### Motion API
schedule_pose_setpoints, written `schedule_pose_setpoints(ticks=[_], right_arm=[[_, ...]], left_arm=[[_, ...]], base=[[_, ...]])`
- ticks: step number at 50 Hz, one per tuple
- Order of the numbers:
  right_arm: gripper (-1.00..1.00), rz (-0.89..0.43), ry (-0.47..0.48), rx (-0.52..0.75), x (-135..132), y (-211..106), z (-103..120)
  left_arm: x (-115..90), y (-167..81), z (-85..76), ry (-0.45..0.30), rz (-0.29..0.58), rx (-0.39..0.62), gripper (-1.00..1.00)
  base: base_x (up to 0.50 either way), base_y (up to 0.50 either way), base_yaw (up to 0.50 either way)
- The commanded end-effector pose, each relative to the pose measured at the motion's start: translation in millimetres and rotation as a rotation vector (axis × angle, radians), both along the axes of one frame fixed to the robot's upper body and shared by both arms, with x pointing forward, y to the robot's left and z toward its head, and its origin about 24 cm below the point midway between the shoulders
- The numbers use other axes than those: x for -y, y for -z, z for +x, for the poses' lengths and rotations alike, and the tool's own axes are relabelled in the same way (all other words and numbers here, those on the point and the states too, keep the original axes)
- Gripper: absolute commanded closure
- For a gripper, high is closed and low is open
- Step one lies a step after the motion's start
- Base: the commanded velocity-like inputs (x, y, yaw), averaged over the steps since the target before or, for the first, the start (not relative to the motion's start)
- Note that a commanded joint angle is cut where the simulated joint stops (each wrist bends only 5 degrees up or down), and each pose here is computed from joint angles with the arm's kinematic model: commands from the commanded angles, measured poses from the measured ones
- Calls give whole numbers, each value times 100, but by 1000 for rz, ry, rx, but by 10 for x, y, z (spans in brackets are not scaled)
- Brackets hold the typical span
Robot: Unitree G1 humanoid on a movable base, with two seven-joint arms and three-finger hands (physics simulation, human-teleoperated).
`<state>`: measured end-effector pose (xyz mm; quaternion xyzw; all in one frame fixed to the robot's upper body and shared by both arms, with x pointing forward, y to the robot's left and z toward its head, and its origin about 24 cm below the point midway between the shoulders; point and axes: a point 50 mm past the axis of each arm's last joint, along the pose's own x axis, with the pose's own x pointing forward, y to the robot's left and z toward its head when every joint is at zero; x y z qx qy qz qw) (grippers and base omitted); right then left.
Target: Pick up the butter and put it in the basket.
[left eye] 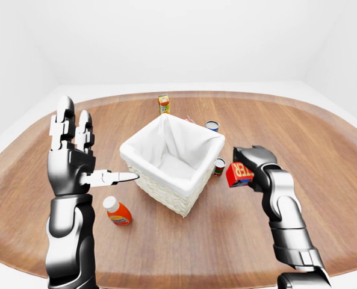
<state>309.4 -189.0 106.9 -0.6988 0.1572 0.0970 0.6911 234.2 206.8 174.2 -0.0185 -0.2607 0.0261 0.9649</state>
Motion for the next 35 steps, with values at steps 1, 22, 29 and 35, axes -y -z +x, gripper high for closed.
schedule_pose_setpoints(ticks=[1, 22, 29, 35], right_arm=[[100, 4, -5, 178, 2, -427, -26], [100, 60, -100, 344, -203, -936, 102], [100, 67, -129, 379, -268, -1049, 117], [100, 69, -148, 402, -326, -1126, 132]], left_arm=[[-14, -11, 6, -2, -5, 4, -100], [-58, -13, 16, -13, -13, 3, -100], [-72, -19, 12, -17, -17, 6, -100], [-86, -12, 21, -19, -21, 2, -100]], base=[[0, 0, 0], [0, 0, 0], [0, 0, 0], [0, 0, 0]])
